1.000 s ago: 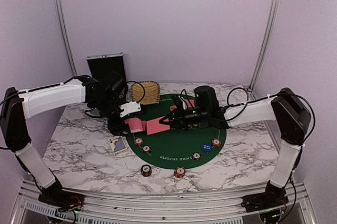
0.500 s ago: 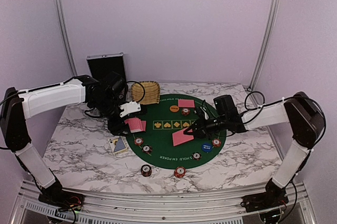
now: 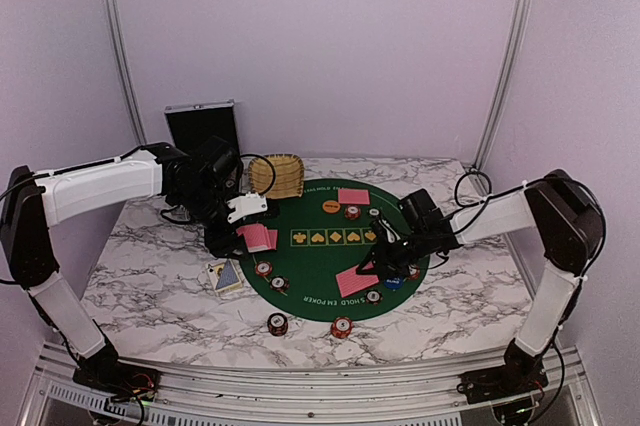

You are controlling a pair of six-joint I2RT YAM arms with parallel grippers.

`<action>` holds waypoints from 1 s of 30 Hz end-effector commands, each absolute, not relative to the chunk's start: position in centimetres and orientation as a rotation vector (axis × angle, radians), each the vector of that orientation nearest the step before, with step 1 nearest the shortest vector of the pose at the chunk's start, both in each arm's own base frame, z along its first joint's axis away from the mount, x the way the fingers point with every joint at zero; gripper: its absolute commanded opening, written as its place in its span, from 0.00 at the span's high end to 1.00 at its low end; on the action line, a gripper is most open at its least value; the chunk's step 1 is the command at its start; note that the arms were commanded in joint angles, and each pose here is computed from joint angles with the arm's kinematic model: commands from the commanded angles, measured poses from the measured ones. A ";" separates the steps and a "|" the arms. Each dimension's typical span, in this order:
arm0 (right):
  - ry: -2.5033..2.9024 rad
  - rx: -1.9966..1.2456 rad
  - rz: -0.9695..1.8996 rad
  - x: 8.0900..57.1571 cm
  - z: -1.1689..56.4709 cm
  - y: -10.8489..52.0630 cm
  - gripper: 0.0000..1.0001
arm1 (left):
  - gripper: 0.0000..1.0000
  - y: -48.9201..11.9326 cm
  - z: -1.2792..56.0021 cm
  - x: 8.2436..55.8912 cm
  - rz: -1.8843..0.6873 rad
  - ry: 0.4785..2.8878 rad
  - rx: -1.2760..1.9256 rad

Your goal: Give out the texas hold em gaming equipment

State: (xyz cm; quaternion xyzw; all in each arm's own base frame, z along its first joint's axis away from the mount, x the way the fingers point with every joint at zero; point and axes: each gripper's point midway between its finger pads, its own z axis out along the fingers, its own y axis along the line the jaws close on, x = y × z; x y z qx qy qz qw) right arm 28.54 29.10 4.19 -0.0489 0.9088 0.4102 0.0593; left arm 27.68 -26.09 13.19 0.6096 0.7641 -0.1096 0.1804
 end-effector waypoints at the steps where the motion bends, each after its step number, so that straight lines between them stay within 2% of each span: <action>1: 2.773 -0.222 1.077 29.7 3.9 28.2 0.78 | 0.83 -26.0 14.6 27.3 -0.310 2.125 1.720; 4: 2.783 -0.246 1.005 29.9 4.1 27.6 0.70 | 0.83 -26.0 14.5 27.2 -0.312 2.125 1.724; 9: 2.788 -0.277 0.896 30.2 4.6 26.7 0.63 | 0.83 -26.0 14.5 27.2 -0.314 2.125 1.725; 17: 2.742 -0.271 0.830 31.4 6.4 26.4 0.58 | 0.83 -25.9 14.6 27.2 -0.314 2.126 1.723; 23: 2.651 -0.266 0.862 32.5 9.6 27.2 0.44 | 0.83 -25.9 14.7 27.2 -0.313 2.125 1.720; 30: 2.535 -0.295 1.061 32.3 13.4 31.2 0.21 | 0.84 -26.0 14.7 27.3 -0.314 2.127 1.716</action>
